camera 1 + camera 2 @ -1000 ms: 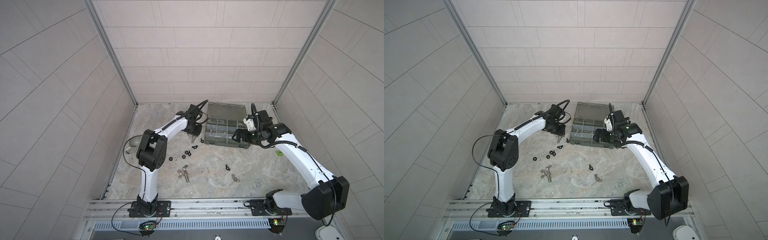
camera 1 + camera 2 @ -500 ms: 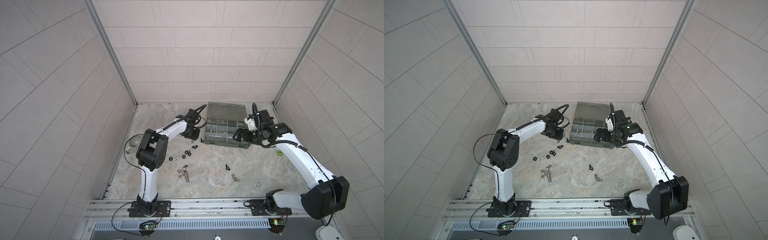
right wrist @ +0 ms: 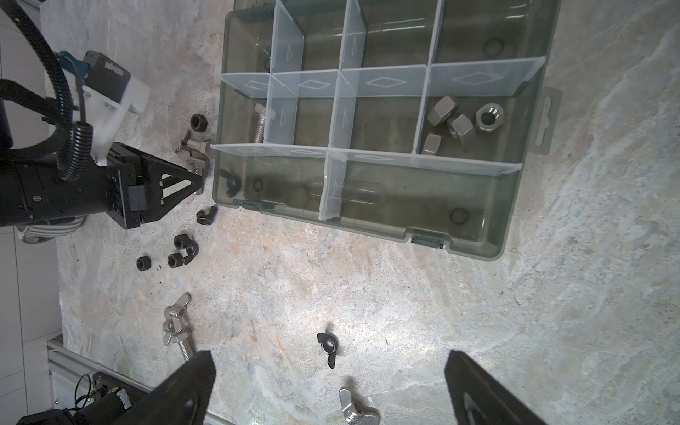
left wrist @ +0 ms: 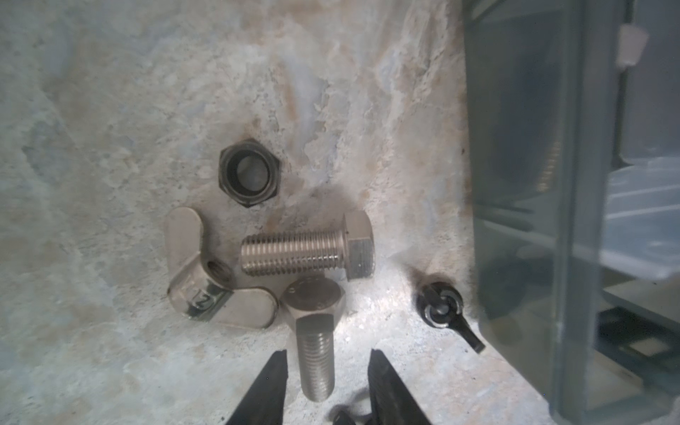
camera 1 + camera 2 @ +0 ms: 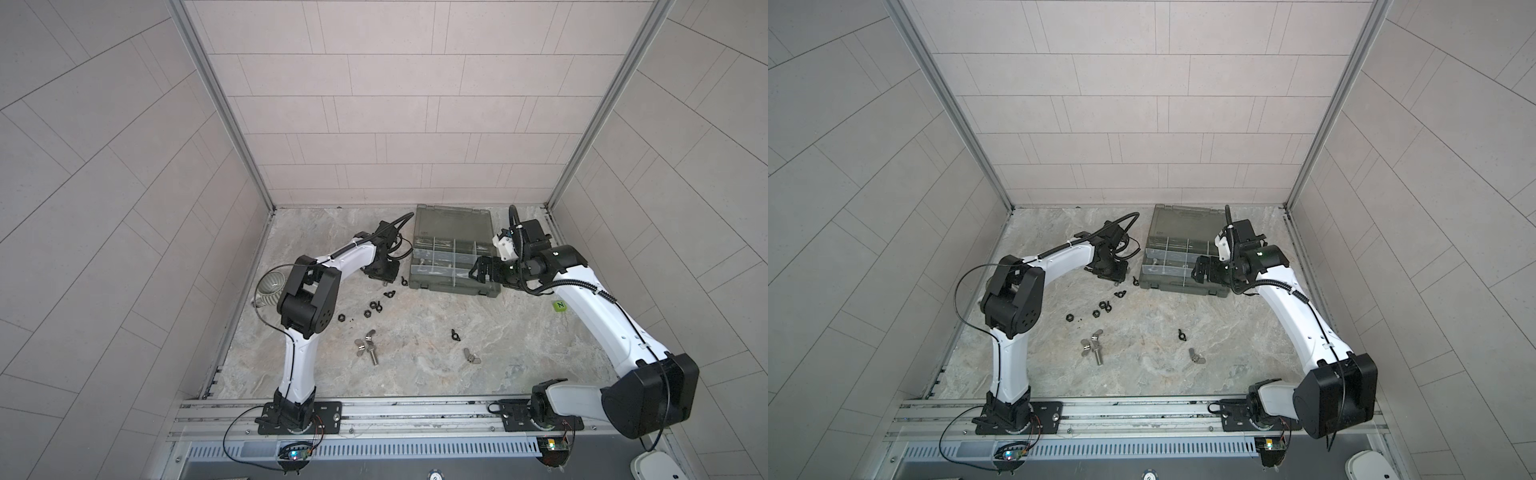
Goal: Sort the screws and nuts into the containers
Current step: 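Close the left gripper on the silver hex bolt, then lift the bolt with the left gripper and carry it over a compartment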
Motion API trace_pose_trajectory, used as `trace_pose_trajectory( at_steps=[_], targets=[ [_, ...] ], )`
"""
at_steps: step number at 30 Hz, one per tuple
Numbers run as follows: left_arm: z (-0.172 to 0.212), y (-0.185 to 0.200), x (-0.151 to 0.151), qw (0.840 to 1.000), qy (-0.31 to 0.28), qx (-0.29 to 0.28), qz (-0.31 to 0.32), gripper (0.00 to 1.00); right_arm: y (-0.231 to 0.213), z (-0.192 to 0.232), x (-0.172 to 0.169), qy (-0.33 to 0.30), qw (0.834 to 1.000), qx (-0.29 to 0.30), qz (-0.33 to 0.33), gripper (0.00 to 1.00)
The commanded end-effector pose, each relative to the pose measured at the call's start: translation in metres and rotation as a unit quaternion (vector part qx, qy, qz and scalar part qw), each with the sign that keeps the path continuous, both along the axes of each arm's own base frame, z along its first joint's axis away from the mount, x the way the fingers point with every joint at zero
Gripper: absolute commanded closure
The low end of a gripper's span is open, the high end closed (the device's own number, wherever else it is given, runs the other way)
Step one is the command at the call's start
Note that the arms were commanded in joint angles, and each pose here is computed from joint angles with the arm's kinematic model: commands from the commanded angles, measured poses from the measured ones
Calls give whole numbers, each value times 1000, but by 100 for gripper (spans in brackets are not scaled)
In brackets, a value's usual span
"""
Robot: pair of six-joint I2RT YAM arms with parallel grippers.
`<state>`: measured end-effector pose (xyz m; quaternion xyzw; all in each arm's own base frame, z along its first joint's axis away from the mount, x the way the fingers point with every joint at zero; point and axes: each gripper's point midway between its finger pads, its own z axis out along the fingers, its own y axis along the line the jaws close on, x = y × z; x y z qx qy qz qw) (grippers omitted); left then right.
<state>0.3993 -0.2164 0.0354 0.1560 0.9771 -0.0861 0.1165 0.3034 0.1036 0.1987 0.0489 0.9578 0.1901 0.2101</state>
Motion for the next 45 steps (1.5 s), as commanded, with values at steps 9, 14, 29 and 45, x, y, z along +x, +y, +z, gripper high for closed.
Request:
trace_pose_trajectory(
  at_steps=[9, 14, 29, 45],
  targets=[
    [-23, 1, 1, 1000, 16, 11, -2, 56, -6, -6, -6, 14, 1000, -7, -1, 1],
    [-26, 0, 1, 1000, 23, 13, -4, 74, -8, -6, -6, 15, 1000, -8, -4, 1],
    [51, -3, 10, 1000, -18, 13, -14, 90, -8, -4, -3, 9, 1000, 0, -7, 1],
    [115, -89, 56, 993, -93, -54, -52, 86, -16, 1, -12, -5, 1000, 4, -14, 1]
  ],
)
